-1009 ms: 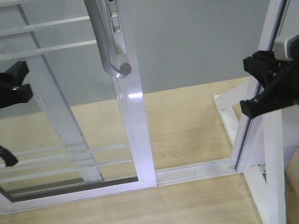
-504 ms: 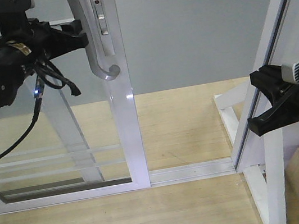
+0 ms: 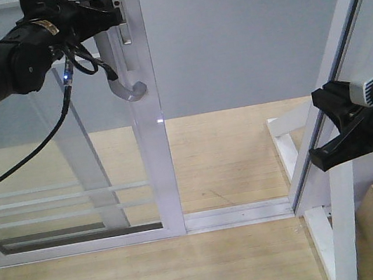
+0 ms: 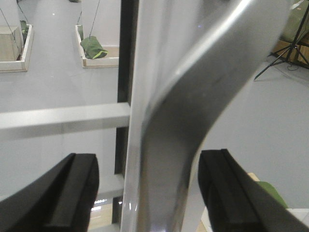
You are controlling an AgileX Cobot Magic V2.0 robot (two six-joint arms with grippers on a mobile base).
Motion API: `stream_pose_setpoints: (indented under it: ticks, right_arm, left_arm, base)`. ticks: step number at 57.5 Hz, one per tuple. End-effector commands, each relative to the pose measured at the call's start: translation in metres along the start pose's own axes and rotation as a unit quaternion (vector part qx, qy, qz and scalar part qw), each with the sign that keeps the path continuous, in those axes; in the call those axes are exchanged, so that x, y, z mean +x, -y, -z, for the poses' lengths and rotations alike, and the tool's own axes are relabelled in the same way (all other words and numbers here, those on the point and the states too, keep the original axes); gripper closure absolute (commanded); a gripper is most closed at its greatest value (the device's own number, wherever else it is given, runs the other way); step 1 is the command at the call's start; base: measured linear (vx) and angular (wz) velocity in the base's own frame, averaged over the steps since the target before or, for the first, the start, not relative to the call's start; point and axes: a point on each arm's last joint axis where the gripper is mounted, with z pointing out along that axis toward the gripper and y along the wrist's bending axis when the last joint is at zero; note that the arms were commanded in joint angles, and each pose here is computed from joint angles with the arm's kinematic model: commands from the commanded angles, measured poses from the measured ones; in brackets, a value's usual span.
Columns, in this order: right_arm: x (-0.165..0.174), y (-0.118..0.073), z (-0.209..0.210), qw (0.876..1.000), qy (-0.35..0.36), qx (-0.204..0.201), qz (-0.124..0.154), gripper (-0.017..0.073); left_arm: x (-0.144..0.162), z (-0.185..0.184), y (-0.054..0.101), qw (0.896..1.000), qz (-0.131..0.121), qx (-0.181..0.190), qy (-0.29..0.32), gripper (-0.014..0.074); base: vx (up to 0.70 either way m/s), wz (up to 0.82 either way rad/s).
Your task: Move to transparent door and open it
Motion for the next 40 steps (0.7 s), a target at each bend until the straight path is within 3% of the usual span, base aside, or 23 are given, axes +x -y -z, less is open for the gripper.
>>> stream_pose_setpoints:
  ticks: [1,8,20,32,40]
  right_arm:
    - [-0.019,0.004,0.003,0.998,0.061,0.015,0.006,0.0557]
    - [-0.019,0.004,0.003,0.998,0.061,0.015,0.005,0.0557]
    - [-0.019,0.004,0.003,0.998,0.061,0.015,0.005,0.0557]
    - [-0.019,0.004,0.003,0.998,0.061,0.015,0.005,0.0557]
    - [-0.019,0.004,0.003,0.998,0.061,0.015,0.005,0.0557]
  left_arm:
    - [-0.039,0.01,0.007,0.997,0.007,0.012,0.075,0.0118]
    - [-0.039,0.01,0.007,0.997,0.007,0.012,0.074,0.0257]
    - [-0.042,0.013,0.008,0.998,0.005,0.012,0.069,0.0602]
    - [-0.052,0.023,0.004,0.998,-0.023,0.004,0.063,0.0597]
    - [-0.061,0.03,-0.008,0.997,-0.021,-0.011,0.07,0.0596]
  base:
    - [0.0,0.0]
    - [0.0,0.0]
    - [0.0,0.0]
    - [0.0,0.0]
    - [0.0,0.0]
